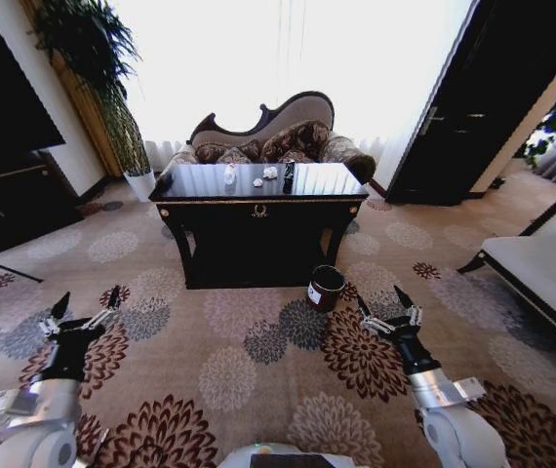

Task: Move to the front of the table and place the trash on the table into the trash bin.

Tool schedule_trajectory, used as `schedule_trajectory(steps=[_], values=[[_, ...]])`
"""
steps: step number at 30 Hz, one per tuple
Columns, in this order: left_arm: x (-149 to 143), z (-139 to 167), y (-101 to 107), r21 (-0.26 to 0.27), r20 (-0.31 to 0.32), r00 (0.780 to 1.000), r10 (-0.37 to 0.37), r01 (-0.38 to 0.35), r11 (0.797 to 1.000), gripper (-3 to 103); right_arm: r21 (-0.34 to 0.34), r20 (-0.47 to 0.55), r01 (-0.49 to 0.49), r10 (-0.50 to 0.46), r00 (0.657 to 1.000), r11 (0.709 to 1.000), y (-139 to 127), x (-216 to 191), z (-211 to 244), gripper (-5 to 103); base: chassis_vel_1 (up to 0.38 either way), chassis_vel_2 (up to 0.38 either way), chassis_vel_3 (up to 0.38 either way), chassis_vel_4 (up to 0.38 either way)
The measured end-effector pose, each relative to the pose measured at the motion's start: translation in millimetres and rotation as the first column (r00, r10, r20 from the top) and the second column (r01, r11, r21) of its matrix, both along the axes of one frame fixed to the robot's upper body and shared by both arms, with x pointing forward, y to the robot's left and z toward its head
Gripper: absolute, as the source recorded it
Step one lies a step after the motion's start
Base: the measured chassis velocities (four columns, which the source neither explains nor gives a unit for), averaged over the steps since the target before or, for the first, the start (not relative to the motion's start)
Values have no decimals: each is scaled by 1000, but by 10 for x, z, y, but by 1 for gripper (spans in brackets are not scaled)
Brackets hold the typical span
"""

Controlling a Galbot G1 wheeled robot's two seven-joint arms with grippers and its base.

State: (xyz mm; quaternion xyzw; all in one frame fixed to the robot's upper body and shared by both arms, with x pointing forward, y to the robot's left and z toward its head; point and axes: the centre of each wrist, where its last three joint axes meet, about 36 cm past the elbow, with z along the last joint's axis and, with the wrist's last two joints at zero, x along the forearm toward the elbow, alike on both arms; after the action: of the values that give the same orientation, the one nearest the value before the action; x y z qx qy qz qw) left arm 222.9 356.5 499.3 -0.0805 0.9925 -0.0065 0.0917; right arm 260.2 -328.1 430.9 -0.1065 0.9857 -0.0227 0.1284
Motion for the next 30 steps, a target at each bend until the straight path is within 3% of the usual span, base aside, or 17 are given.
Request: schedule_trajectory(steps=[30], values=[[-53,57,-11,18,6,1000,-7,7,1000,100,2,8,4,-4,1000,1000,-57,26,-36,100,-162,165,159,-171]])
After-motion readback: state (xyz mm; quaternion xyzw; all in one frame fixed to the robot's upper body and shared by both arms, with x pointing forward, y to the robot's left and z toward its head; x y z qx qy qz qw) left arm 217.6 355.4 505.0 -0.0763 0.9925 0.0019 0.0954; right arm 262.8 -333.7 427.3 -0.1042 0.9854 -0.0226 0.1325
